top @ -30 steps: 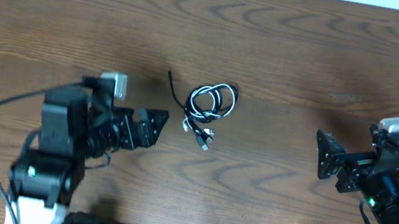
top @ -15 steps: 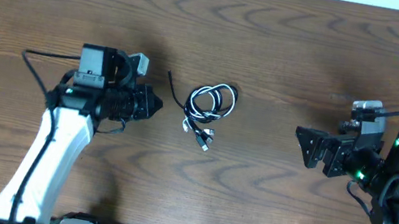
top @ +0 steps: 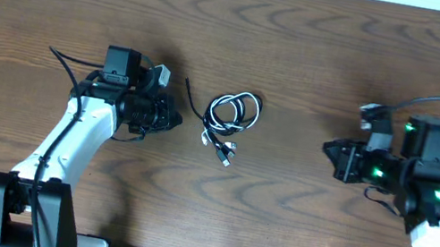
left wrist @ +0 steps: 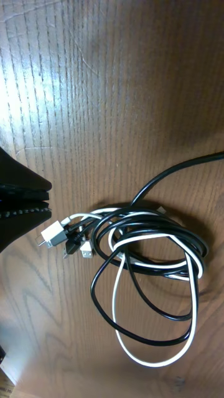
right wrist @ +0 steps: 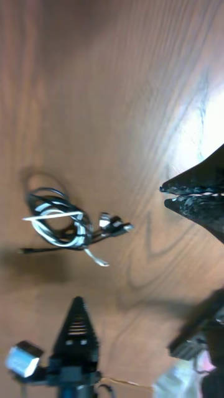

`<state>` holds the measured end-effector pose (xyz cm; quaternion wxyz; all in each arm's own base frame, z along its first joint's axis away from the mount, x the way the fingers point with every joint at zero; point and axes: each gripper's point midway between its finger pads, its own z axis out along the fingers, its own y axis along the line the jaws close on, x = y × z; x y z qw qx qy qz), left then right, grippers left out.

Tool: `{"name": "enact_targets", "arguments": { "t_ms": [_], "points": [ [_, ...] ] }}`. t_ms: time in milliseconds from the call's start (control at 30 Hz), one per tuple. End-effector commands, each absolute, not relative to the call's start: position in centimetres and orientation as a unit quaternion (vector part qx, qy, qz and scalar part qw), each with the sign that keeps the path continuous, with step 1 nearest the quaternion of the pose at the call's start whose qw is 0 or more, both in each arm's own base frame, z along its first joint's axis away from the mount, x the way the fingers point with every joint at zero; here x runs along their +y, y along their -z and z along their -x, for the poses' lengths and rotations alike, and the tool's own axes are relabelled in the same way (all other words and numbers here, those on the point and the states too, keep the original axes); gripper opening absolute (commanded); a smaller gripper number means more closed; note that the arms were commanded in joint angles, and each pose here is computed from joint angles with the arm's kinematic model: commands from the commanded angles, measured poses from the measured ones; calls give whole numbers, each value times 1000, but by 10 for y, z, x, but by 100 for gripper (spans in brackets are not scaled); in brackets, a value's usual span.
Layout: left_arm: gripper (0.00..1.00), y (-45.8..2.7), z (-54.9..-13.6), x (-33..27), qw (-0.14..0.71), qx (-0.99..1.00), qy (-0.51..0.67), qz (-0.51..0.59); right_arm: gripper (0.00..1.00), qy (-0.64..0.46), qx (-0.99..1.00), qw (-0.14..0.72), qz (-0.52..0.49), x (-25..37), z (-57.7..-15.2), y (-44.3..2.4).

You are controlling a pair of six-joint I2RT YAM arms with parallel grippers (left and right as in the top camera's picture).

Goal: Untangle cables
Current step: 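Move both grippers forward toward the tangled black and white cables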

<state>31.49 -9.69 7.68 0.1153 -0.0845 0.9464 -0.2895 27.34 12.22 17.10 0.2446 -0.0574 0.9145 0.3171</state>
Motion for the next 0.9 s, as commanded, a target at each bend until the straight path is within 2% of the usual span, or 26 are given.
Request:
{"name": "enact_targets", "arguments": {
  "t_ms": [0,267,367,400,433,467,533,567,600,667,767,867],
  "points": [
    [9,-80,-318,-99,121,945,295,76,2,-336,915,205,83,148,-271,-158],
    [10,-73,-321,-85,130,955,251,87,4,-367,909,150,130,220,-273,-122],
    [16,-73,-321,-85,130,955,251,87,18,-371,900,152,173,253,-273,-108],
    [17,-73,-321,-85,130,955,251,87,28,-360,904,154,172,259,-275,-100],
    [27,-73,-321,-85,130,955,251,87,60,-346,912,152,161,264,-277,-89],
    [34,-73,-321,-85,130,955,251,87,72,-341,915,150,157,268,-277,-84],
    [47,-73,-321,-85,130,955,251,87,86,-340,914,147,165,277,-275,-76],
    [55,-73,-321,-85,130,955,251,87,98,-340,913,146,173,284,-274,-70],
    [67,-73,-321,-85,130,955,251,87,99,-332,915,150,174,285,-276,-65],
    [78,-73,-321,-85,130,955,251,87,99,-305,923,165,167,281,-285,-56],
    [100,-73,-321,-85,130,955,251,87,99,-293,928,164,163,277,-285,-52],
    [98,-73,-321,-85,130,955,251,87,99,-293,928,164,163,277,-285,-52]
  ]
}}
